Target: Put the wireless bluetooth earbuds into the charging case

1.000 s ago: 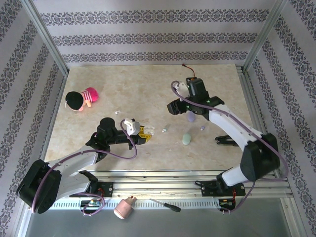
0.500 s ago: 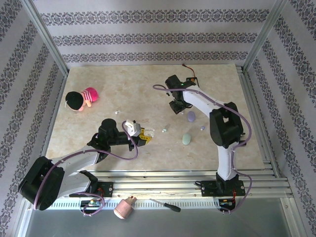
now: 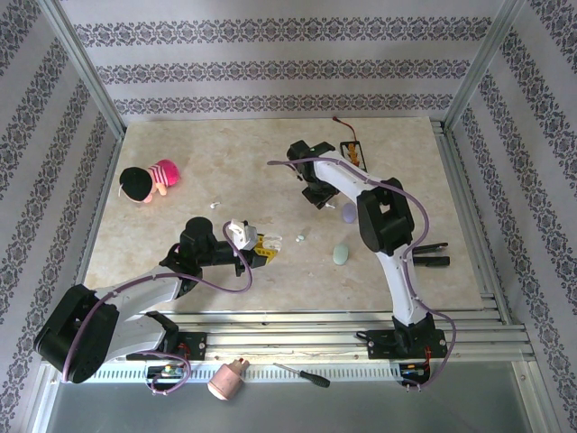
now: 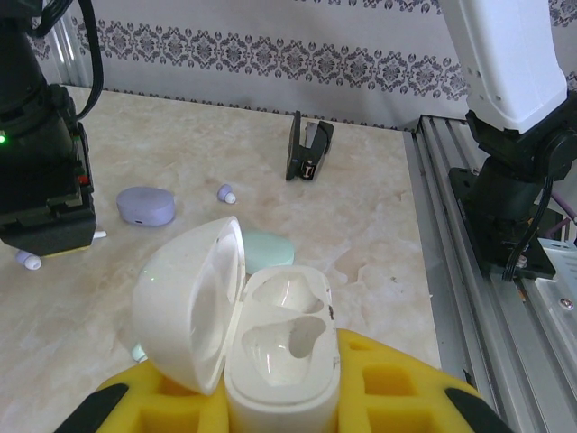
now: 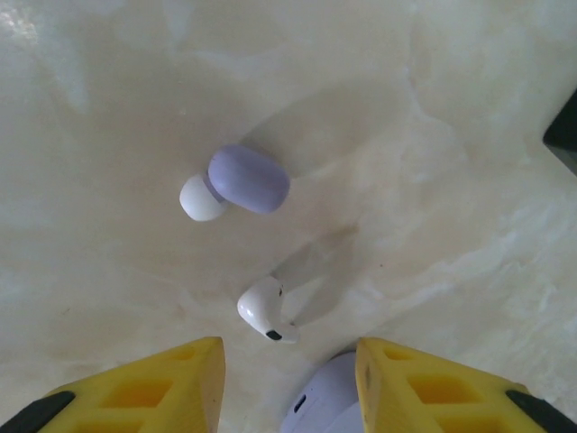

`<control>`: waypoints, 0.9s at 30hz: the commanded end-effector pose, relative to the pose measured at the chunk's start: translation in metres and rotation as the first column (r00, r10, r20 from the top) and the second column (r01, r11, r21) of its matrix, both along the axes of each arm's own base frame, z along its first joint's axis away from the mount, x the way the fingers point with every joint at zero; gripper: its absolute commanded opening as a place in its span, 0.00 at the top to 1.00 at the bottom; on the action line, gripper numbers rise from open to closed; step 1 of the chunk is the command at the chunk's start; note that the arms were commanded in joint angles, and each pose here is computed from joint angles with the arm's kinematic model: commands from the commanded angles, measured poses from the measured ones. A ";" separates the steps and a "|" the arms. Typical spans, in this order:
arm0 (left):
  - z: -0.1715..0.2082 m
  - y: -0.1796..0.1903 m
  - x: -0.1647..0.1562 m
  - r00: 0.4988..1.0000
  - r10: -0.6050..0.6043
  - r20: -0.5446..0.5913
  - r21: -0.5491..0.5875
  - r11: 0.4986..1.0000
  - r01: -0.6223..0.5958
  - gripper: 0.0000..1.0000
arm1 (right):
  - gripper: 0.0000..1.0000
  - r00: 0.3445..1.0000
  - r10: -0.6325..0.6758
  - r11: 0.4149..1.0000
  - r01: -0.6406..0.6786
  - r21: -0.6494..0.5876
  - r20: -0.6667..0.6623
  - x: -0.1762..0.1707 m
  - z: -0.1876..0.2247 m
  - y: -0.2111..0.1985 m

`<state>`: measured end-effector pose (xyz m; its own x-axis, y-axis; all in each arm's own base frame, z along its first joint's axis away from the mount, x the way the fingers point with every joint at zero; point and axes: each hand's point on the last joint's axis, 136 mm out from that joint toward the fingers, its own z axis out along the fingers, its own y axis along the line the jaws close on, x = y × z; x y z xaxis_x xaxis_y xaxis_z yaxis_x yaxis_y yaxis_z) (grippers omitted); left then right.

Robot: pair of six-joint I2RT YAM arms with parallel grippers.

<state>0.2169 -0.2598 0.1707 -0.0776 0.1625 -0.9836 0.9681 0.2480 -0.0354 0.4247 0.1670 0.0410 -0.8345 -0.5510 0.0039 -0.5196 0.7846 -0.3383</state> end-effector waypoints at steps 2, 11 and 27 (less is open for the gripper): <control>0.003 -0.002 -0.003 0.999 -0.020 0.049 -0.009 1.000 0.020 0.96 | 0.60 0.999 0.013 0.999 -0.015 -0.051 -0.044 -0.004 -0.008 -0.003; 0.003 -0.003 -0.002 0.999 -0.024 0.047 -0.010 1.000 0.025 0.96 | 0.65 0.997 0.019 0.998 -0.023 -0.059 -0.071 -0.002 -0.021 -0.004; 0.006 -0.009 0.002 0.998 -0.049 0.033 -0.025 0.998 0.050 0.96 | 0.71 0.993 0.029 0.997 -0.037 -0.072 -0.111 0.001 -0.035 -0.010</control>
<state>0.2186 -0.2618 0.1548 -0.1207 0.1846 -0.9754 0.9676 0.2414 -0.0741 0.4246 0.1660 0.0173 -0.8142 -0.5735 0.0902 -0.5681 0.7548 -0.3279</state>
